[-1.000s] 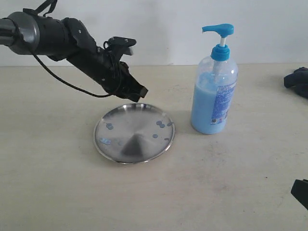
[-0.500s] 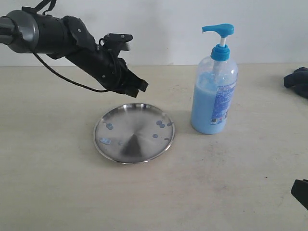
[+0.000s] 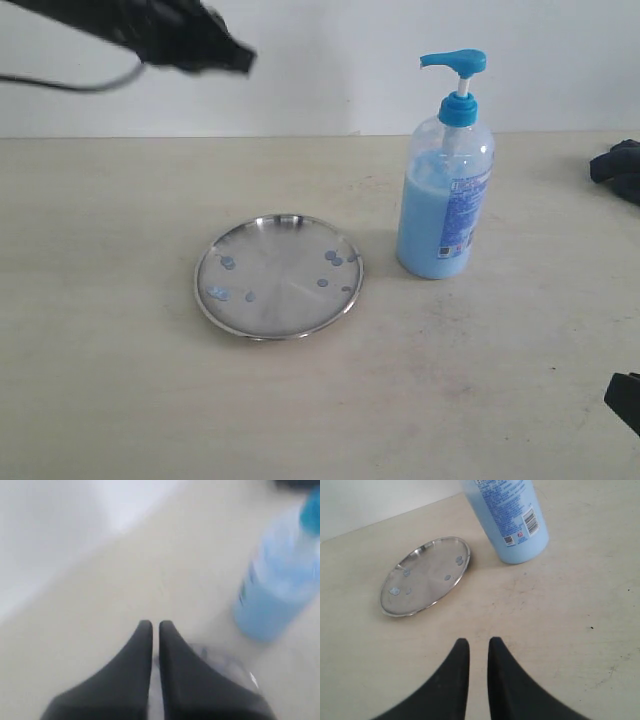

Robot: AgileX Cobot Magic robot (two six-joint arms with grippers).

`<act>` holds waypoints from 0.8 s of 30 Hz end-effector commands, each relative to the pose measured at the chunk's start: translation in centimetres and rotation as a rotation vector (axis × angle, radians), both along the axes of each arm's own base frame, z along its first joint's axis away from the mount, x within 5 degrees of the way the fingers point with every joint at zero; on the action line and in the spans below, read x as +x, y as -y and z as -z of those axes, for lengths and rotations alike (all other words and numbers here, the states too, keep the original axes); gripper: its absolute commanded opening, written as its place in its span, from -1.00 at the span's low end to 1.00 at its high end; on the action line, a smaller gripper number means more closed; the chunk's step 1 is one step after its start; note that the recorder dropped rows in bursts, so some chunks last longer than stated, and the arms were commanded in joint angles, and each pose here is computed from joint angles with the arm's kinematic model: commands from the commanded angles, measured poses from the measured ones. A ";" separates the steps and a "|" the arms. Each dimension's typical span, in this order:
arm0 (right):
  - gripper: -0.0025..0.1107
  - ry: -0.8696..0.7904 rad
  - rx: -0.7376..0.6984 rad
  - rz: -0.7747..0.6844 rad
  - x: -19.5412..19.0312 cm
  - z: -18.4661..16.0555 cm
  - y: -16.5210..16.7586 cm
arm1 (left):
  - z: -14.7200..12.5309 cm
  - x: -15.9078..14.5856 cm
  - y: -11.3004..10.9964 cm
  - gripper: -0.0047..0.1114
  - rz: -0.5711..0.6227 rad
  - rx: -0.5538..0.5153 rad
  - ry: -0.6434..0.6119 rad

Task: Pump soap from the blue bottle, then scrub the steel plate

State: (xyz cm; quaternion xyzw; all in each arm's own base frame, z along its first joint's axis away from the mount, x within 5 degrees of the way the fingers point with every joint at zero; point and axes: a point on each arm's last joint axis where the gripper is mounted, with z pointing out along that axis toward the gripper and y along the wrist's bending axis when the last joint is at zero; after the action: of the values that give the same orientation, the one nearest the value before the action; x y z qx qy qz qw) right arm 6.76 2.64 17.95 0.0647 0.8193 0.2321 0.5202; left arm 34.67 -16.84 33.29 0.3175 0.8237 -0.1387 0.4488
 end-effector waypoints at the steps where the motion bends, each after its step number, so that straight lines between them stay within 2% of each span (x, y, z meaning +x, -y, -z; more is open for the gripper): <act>1: -0.91 -0.003 -0.018 -0.008 0.0 0.1 0.0 | -7.3 -5.3 -3.0 -0.84 -0.067 -0.095 0.238; 6: -0.91 -0.003 -0.018 -0.008 0.0 0.1 0.0 | -8.9 -11.3 -5.2 -0.84 0.020 0.001 0.210; 9: -0.91 -0.003 -0.018 -0.008 0.0 0.1 0.0 | -8.0 -14.0 -6.5 -0.84 0.016 0.042 0.186; 11: -0.91 -0.003 -0.018 -0.008 0.0 0.1 0.0 | -6.5 -15.4 -8.2 -0.84 -0.067 0.067 0.155; 13: -0.91 -0.003 -0.018 -0.008 0.0 0.1 0.0 | -4.3 -17.0 -9.8 -0.84 -0.152 0.106 0.070; 16: -0.91 -0.003 -0.018 -0.008 0.0 0.1 0.0 | -1.8 -19.5 -11.9 -0.84 -0.223 0.196 0.034; 21: -0.91 -0.003 -0.018 -0.008 0.0 0.1 0.0 | 1.9 -21.9 -14.5 -0.84 -0.399 0.232 0.018; 24: -0.91 -0.003 -0.018 -0.008 0.0 0.1 0.0 | 4.7 -23.1 -15.9 -0.84 -0.550 0.204 0.010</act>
State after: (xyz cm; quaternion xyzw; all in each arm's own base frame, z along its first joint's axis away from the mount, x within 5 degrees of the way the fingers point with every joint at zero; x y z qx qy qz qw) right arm 6.76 2.64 17.94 0.0646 0.8195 0.2322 0.5200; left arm 12.37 -1.98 30.48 0.1905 0.8815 0.0592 0.4280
